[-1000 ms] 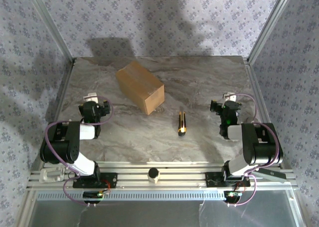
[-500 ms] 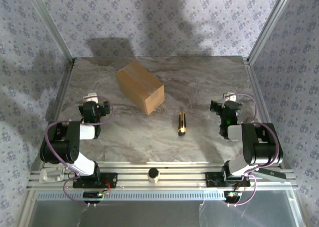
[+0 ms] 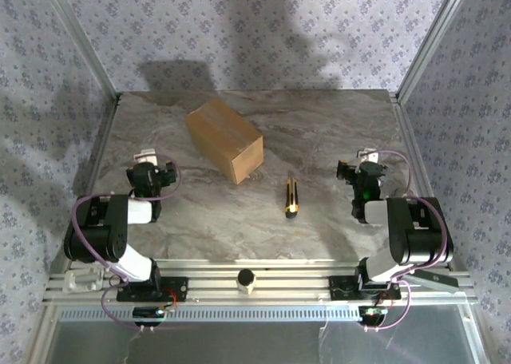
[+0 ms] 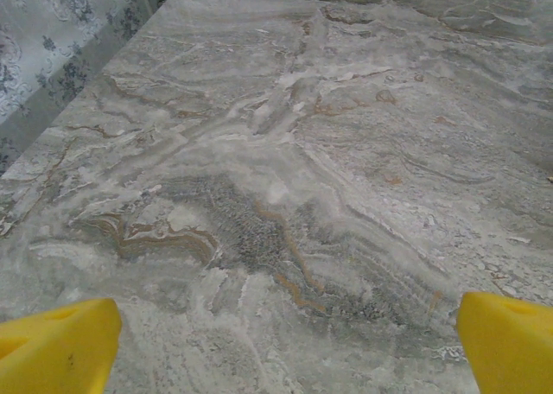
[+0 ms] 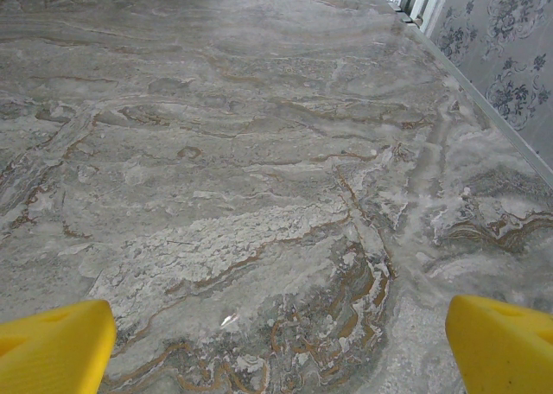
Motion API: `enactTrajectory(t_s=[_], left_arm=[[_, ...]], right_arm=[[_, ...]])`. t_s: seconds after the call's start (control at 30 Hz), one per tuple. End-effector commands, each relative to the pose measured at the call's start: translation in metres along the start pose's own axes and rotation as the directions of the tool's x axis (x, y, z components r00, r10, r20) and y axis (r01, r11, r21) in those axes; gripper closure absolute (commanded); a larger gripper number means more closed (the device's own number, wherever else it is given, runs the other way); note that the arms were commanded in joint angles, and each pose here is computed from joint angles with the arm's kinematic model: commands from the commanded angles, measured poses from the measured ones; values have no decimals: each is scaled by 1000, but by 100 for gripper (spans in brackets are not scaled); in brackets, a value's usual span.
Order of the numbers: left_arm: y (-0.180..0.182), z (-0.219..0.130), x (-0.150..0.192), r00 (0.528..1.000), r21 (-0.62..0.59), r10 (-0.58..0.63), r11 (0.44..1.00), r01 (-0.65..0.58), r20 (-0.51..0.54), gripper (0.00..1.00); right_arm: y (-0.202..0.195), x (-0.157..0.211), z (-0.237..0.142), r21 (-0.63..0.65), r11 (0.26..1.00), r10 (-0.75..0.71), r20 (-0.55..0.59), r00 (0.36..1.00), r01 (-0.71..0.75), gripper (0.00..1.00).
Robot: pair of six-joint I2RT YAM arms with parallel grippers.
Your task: Unpack the express box
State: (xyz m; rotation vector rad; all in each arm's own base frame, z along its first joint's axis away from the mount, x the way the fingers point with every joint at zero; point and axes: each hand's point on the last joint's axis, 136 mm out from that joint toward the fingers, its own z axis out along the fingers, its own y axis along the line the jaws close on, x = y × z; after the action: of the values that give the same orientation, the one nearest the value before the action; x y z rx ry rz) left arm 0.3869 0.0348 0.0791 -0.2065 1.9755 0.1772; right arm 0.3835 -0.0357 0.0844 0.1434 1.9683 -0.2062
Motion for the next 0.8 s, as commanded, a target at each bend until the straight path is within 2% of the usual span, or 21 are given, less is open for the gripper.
enactTrajectory(t_s=[0.0, 0.13, 0.23, 0.37, 0.47, 0.6, 0.67, 0.7, 0.77], left_arm=[[-2, 0, -14, 999, 21, -6, 1000, 5, 46, 0], [-2, 0, -13, 999, 20, -6, 1000, 5, 46, 1], [-1, -2, -17, 999, -14, 4, 1000, -4, 43, 14], [0, -10, -40, 999, -68, 44, 997, -44, -4, 29], [-10, -21, -54, 998, -41, 65, 997, -64, 6, 31], [-18, -40, -60, 1000, -9, 26, 1000, -26, 12, 31], [-20, -51, -64, 1000, 9, -5, 1000, 5, 21, 31], [-19, -57, -66, 999, 14, -25, 1000, 25, 26, 31], [-19, -67, -69, 997, 26, -64, 998, 63, 33, 31]], right_arm=[[-3, -2, 2, 17, 1000, 5, 11, 1000, -5, 0], [-4, -3, 1, 24, 1000, 4, 16, 1000, -4, 1], [-6, -7, -5, 69, 998, -11, 31, 999, 9, 7], [-2, -8, -9, 72, 997, -34, 54, 998, 30, 7], [-2, -7, -5, 60, 998, -26, 30, 999, 24, 7], [-1, -11, -2, 31, 999, -22, 12, 1000, 21, 7], [-11, -30, -3, 89, 996, 18, -37, 999, -14, 12], [-11, -41, -3, 65, 998, 29, -58, 998, -25, 16], [-10, -57, -4, 49, 998, 46, -47, 998, -44, 16]])
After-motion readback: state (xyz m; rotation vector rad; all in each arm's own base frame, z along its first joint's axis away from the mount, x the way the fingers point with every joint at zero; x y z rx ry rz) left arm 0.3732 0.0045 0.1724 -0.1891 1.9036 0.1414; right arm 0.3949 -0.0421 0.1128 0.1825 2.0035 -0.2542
